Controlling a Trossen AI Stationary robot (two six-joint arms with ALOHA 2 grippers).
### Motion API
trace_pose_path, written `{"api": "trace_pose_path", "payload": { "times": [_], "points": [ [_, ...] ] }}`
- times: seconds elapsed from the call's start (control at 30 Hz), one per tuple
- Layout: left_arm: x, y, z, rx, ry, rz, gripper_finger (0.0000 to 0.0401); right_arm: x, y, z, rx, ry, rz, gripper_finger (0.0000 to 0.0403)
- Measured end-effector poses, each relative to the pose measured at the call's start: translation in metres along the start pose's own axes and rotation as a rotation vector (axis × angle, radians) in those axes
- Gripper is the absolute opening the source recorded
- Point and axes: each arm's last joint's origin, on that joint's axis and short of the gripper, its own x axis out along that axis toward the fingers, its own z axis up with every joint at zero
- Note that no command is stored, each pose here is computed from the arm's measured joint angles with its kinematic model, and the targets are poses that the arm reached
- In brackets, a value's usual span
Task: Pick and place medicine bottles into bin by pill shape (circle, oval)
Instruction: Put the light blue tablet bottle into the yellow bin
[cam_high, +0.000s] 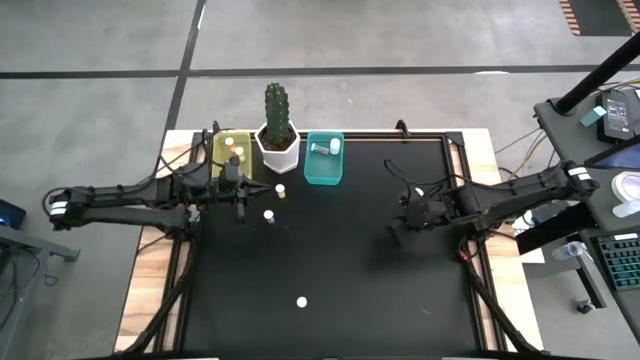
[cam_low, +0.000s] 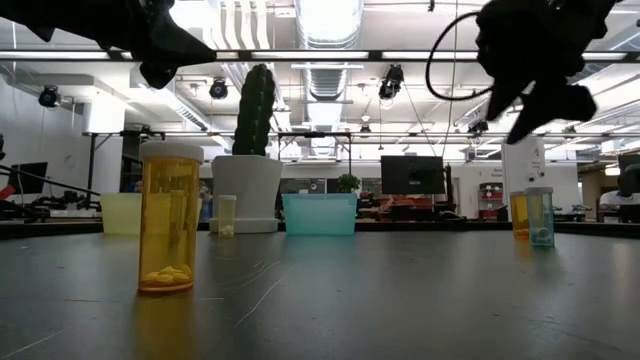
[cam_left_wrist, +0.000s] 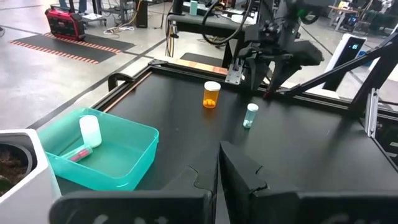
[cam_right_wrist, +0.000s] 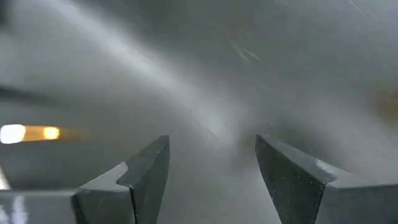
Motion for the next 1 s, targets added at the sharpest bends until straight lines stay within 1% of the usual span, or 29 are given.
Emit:
{"api": "trace_pose_path", "payload": {
  "times": [0.2, 0.33, 0.43, 0.53, 0.7, 0.87, 1.0],
  "points": [
    [0.000, 0.000, -0.001, 0.002, 0.004, 0.001, 0.0000, 0.003, 0.002, -0.003, 0.094, 0.131, -0.192, 0.0231],
    [0.000, 0.000, -0.002, 0.002, 0.007, 0.001, 0.0000, 0.006, 0.005, -0.003, 0.105, 0.193, -0.310, 0.0231],
    [0.001, 0.000, -0.002, 0.002, 0.010, 0.002, 0.0000, 0.009, 0.010, -0.002, 0.094, 0.228, -0.360, 0.0231],
    [0.001, 0.000, -0.002, 0.002, 0.013, 0.002, 0.0000, 0.013, 0.015, -0.001, 0.056, 0.266, -0.365, 0.0231],
    [0.001, 0.000, -0.002, 0.002, 0.012, 0.002, 0.0000, 0.021, 0.019, -0.002, 0.037, 0.323, -0.374, 0.0231],
    [0.002, 0.000, -0.004, 0.002, 0.016, 0.003, 0.0000, 0.026, 0.017, -0.004, 0.028, 0.335, -0.395, 0.0231],
    [0.002, 0.000, -0.004, 0.002, 0.019, 0.003, 0.0000, 0.031, 0.017, -0.005, 0.021, 0.322, -0.379, 0.0231]
  ]
}}
